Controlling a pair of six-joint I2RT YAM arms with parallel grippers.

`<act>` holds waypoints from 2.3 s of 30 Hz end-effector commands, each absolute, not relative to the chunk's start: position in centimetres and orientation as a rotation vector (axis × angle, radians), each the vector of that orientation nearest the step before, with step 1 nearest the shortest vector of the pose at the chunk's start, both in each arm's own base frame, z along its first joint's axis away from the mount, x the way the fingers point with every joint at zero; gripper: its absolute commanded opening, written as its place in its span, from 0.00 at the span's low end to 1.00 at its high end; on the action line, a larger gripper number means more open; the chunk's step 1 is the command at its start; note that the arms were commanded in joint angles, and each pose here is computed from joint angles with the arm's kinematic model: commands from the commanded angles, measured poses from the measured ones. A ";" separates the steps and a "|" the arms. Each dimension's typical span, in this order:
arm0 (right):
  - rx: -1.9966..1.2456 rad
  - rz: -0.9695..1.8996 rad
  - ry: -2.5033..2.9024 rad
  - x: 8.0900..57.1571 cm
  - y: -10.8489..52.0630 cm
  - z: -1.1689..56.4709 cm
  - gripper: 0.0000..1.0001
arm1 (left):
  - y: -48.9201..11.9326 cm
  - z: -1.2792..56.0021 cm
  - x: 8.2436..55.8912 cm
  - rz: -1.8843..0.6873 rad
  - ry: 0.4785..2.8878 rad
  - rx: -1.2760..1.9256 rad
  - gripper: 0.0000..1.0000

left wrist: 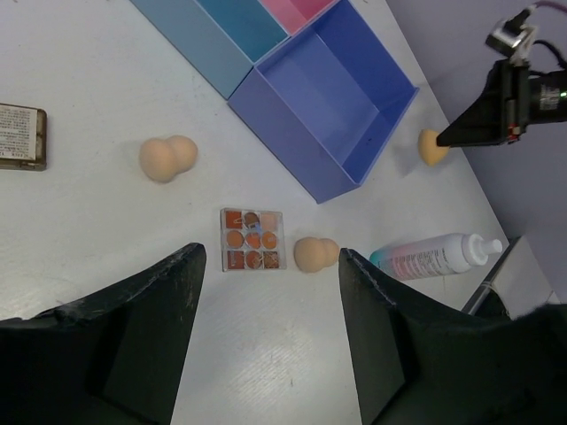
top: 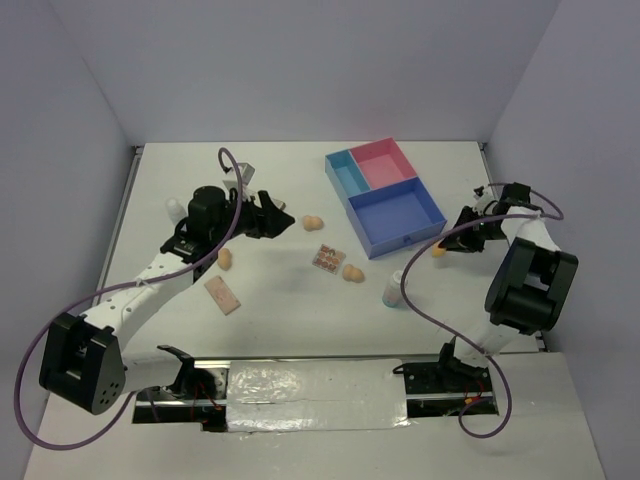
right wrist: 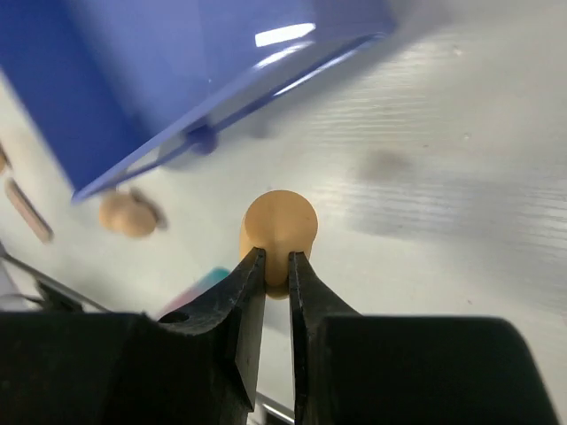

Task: Organize the makeup

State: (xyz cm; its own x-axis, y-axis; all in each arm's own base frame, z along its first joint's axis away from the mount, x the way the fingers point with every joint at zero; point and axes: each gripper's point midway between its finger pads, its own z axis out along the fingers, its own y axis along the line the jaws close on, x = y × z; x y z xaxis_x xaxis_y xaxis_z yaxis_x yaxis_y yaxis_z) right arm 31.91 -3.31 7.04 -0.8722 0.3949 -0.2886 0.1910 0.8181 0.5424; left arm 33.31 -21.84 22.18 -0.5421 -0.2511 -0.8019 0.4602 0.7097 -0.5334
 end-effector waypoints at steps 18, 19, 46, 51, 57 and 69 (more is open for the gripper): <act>-0.818 0.544 2.087 45.7 12.5 22.5 0.16 | -22.2 22.9 32.2 -0.921 1.900 0.195 0.65; -0.827 0.537 2.059 46.9 14.1 22.8 0.16 | -22.0 22.8 32.2 -0.909 1.902 0.179 0.66; -0.771 0.443 2.107 54.2 19.4 19.3 0.69 | -23.4 19.1 35.0 -0.826 2.076 0.002 0.29; -0.892 0.550 2.003 50.1 19.4 23.3 0.72 | -24.7 17.5 37.6 -0.818 2.140 -0.062 0.30; -1.149 0.709 1.653 41.9 20.7 26.3 0.72 | -24.1 11.6 39.8 -0.605 2.414 -0.243 0.66; -1.188 0.755 1.630 34.6 19.6 25.8 0.82 | -25.9 7.0 44.1 -0.483 2.533 -0.215 0.62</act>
